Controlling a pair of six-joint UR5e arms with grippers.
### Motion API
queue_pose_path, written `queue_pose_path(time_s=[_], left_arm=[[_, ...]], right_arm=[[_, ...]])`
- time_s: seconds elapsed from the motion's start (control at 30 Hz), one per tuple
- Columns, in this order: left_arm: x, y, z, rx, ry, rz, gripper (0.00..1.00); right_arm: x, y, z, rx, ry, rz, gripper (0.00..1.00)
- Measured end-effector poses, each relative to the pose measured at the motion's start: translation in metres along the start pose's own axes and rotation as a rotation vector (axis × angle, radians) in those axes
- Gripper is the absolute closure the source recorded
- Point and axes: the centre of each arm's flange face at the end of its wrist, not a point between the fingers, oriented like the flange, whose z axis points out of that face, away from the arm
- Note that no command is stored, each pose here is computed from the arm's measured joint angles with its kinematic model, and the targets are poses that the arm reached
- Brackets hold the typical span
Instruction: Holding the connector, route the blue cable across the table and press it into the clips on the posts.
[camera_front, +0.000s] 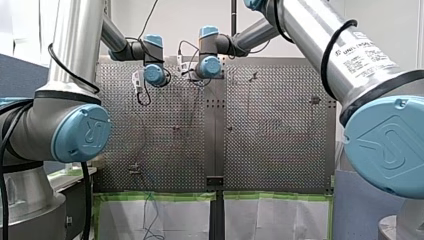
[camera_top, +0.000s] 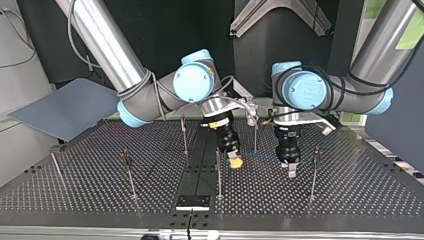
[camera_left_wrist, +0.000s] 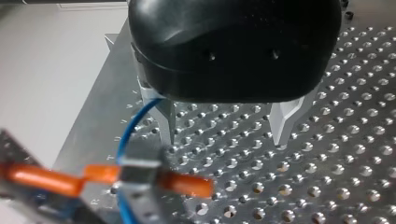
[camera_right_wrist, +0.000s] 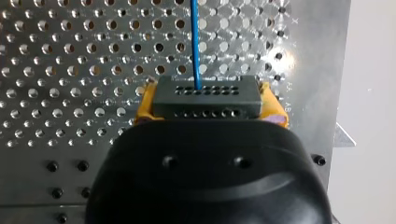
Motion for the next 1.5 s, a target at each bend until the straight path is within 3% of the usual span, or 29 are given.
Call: queue_pose_path(time_s=[0.07, 0.1, 0.17, 0.2, 0.23, 0.27, 0.3, 0.37, 0.73, 1.07, 1.5], left_arm=[[-0.001, 0.0, 0.001, -0.002, -0.005, 0.001, 0.21], [-0.002, 0.001, 0.002, -0.004, -0.007, 0.002, 0.21], [-0.002, 0.002, 0.002, -0.011, -0.009, 0.004, 0.46], [-0.002, 0.002, 0.002, -0.015, -0.01, 0.005, 0.46], [-0.002, 0.002, 0.002, -0.018, -0.01, 0.006, 0.57], [-0.002, 0.003, 0.002, -0.022, -0.01, 0.007, 0.79], [-0.002, 0.003, 0.002, -0.025, -0.01, 0.007, 0.79], [-0.002, 0.003, 0.002, -0.029, -0.009, 0.008, 0.98], [0.001, 0.001, -0.003, -0.029, 0.024, 0.01, 1.0], [0.023, 0.004, -0.022, -0.049, 0.112, 0.031, 1.0], [0.062, 0.016, -0.048, -0.092, 0.153, 0.033, 1.0]], right_arm=[[0.0, 0.0, 0.0, 0.0, 0.0, 0.0, 1.0], [0.0, 0.0, 0.0, 0.0, 0.0, 0.0, 1.0], [0.0, 0.0, 0.0, 0.0, 0.001, 0.0, 1.0], [0.0, 0.0, 0.0, 0.001, 0.001, 0.0, 1.0], [0.0, 0.0, 0.0, 0.001, 0.001, 0.0, 1.0], [0.0, 0.001, 0.0, 0.001, 0.001, 0.0, 1.0], [0.0, 0.0, 0.0, 0.001, 0.001, 0.0, 1.0], [0.0, 0.0, 0.0, 0.001, 0.0, 0.0, 1.0], [-0.001, 0.0, 0.0, 0.004, -0.002, 0.0, 1.0], [-0.006, -0.004, -0.001, 0.008, -0.015, 0.011, 1.0], [-0.054, -0.007, -0.008, 0.007, -0.106, 0.003, 1.0]])
